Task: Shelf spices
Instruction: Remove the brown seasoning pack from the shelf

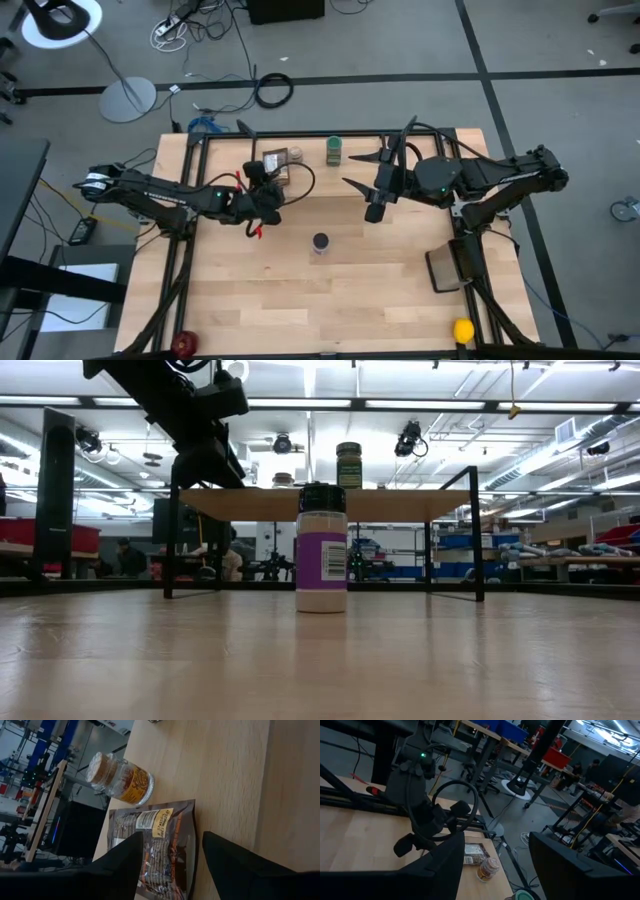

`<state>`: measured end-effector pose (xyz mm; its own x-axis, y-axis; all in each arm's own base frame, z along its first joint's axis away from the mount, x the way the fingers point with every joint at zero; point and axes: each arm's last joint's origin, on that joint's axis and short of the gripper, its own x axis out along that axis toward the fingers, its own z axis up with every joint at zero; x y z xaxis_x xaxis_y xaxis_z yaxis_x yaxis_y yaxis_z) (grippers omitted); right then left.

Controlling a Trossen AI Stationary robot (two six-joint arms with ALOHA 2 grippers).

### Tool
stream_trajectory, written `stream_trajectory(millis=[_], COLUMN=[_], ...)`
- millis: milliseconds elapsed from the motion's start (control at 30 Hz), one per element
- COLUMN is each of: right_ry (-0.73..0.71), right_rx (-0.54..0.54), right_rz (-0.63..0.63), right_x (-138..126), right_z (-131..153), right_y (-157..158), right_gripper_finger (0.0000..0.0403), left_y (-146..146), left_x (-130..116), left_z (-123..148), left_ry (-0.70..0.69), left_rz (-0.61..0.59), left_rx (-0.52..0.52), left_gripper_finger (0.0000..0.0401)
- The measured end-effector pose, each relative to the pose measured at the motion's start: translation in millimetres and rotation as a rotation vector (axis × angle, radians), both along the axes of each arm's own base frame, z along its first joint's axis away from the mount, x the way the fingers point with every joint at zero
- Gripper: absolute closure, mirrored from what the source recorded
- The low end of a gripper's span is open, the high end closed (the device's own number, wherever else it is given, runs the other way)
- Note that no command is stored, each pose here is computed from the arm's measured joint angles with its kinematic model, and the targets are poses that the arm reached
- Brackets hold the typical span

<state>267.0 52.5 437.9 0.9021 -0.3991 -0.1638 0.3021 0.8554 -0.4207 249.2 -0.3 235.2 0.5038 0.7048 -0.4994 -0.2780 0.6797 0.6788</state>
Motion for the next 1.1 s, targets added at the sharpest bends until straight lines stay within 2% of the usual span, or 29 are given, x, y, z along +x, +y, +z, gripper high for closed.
stream_trajectory(millis=[167, 467, 633, 1100], right_ry=[0.0, 0.0, -0.001, -0.002], right_rx=[0.001, 0.002, 0.002, 0.004], right_rz=[0.0, 0.001, 0.002, 0.001], right_x=[0.1, 0.1, 0.1, 0.1], right_z=[-0.1, -0.1, -0.1, -0.1], right_y=[0.0, 0.3, 0.5, 0.5], right_gripper_finger=[0.0183, 0.0183, 0.0183, 0.0183], left_y=[-0.2, -0.8, -0.8, -0.8], left_x=[0.1, 0.0, -0.1, -0.2], left_z=[-0.4, -1.8, -2.1, -2.2], left_ry=[0.003, 0.004, 0.002, -0.02], left_rz=[-0.013, -0.023, -0.022, -0.006], left_rx=[-0.016, -0.043, -0.047, -0.064], left_gripper_finger=[0.0204, 0.0309, 0.035, 0.0398])
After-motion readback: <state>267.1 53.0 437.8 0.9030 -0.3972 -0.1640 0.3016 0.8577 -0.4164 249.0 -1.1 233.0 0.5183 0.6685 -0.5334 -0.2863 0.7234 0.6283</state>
